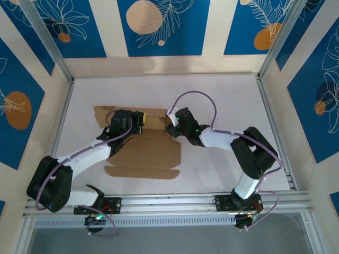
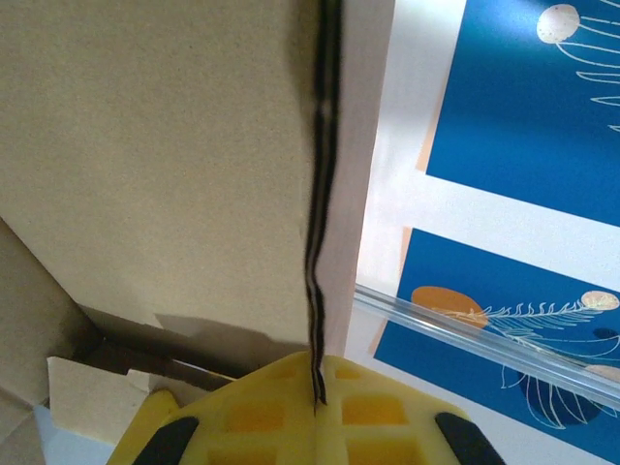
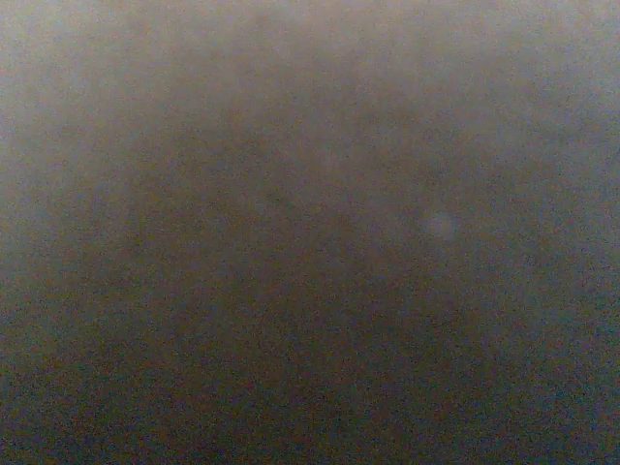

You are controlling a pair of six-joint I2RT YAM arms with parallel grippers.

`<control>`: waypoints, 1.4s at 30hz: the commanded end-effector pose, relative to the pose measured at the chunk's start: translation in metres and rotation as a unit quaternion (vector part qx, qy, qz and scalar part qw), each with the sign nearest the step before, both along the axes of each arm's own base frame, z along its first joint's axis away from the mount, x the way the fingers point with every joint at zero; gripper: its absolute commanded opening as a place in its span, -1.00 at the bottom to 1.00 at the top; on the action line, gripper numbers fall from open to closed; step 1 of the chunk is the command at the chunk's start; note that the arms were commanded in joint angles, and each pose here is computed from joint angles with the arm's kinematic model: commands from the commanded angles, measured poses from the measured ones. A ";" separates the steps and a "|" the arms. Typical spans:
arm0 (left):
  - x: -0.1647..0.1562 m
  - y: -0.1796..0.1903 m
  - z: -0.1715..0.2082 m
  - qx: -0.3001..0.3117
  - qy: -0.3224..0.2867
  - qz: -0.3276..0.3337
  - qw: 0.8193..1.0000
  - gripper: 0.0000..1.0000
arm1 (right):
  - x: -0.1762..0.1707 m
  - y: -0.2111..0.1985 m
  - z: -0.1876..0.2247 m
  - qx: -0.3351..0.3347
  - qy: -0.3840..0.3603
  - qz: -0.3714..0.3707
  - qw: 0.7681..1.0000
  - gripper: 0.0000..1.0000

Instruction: Fold the paper box

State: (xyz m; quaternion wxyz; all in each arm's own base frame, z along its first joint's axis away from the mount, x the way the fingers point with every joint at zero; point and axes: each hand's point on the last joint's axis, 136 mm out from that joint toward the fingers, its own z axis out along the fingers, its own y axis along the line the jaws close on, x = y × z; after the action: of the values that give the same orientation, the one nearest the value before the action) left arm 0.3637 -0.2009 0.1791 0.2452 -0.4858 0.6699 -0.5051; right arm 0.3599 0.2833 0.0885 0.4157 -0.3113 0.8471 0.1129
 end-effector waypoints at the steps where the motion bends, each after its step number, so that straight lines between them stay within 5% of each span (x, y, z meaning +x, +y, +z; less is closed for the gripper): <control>1: -0.004 -0.002 0.008 -0.003 -0.012 -0.007 1.000 -1.00 | -0.022 0.013 0.007 0.045 0.017 0.057 0.997 -0.04; 8: -0.004 -0.002 0.010 -0.004 -0.014 -0.008 1.000 -1.00 | -0.039 0.017 0.016 0.080 0.027 0.108 0.991 -0.04; 16: -0.003 -0.003 0.015 -0.003 -0.017 -0.010 1.000 -1.00 | -0.038 0.015 0.018 0.101 0.042 0.105 0.988 -0.32; 22: -0.005 -0.004 0.019 -0.007 -0.019 -0.014 1.000 -1.00 | -0.017 0.009 0.013 0.081 0.038 0.041 0.995 -0.70; 31: -0.008 -0.005 0.028 -0.021 -0.025 -0.016 0.999 -1.00 | 0.018 -0.002 -0.002 -0.033 0.002 -0.047 0.998 -0.95; 42: -0.009 -0.017 0.030 -0.031 -0.027 -0.026 0.999 -1.00 | 0.060 -0.018 -0.010 -0.101 -0.037 -0.166 0.980 -1.00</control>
State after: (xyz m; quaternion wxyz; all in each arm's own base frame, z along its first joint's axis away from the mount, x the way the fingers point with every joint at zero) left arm 0.3636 -0.1880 0.1848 0.2654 -0.5042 0.6564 -0.4945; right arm 0.4134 0.2873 0.0967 0.4419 -0.2243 0.8681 0.0296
